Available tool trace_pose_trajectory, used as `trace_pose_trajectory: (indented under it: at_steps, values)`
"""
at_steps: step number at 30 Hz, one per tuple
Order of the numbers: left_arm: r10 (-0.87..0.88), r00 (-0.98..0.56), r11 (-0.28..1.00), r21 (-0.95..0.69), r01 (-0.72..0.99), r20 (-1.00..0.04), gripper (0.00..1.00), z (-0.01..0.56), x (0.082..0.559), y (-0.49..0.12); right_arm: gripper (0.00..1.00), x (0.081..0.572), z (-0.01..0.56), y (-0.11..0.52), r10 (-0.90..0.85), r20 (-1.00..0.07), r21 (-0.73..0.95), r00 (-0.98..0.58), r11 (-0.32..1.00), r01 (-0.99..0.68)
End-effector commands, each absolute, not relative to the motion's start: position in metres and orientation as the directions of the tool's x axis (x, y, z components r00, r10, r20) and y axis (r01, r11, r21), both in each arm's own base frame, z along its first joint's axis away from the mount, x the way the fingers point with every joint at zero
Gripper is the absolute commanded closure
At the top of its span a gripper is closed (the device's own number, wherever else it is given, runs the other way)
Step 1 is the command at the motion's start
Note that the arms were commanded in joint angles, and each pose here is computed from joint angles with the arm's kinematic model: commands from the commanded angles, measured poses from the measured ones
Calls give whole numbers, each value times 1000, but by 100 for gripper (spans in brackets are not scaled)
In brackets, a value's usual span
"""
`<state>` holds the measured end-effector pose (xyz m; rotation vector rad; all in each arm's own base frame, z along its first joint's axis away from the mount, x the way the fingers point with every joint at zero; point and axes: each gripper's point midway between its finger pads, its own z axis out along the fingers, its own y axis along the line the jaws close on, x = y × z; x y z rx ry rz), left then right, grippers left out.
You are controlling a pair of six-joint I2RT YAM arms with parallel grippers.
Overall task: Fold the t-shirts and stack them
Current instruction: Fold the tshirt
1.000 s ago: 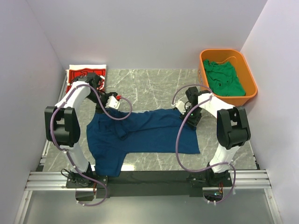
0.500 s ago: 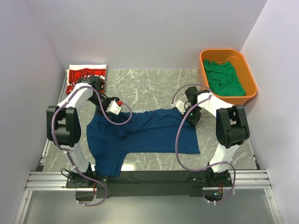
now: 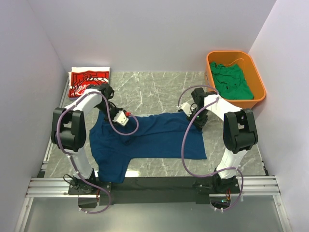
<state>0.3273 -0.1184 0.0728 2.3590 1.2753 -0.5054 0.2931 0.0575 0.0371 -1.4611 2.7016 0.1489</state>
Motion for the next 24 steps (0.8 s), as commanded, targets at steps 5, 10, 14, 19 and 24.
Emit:
trace_pose_trajectory:
  at_steps: [5, 10, 14, 19, 24]
  values:
    - [699, 546, -523, 190, 831, -462, 69, 67, 335, -116, 100, 306, 61, 60, -825, -158, 9, -542, 548, -837]
    - [720, 465, -366, 286, 885, -516, 99, 108, 375, -123, 100, 328, 82, 61, -820, -209, -62, -533, 555, -830]
    - [729, 280, -94, 314, 945, -625, 99, 166, 426, -104, 100, 369, 114, 63, -790, -302, -154, -534, 593, -790]
    - [698, 174, 178, 404, 897, -695, 99, 217, 504, -65, 100, 430, 148, 56, -760, -375, -296, -530, 641, -709]
    - [638, 38, 505, 455, 734, -769, 100, 242, 566, -21, 100, 495, 169, 45, -750, -423, -469, -508, 661, -585]
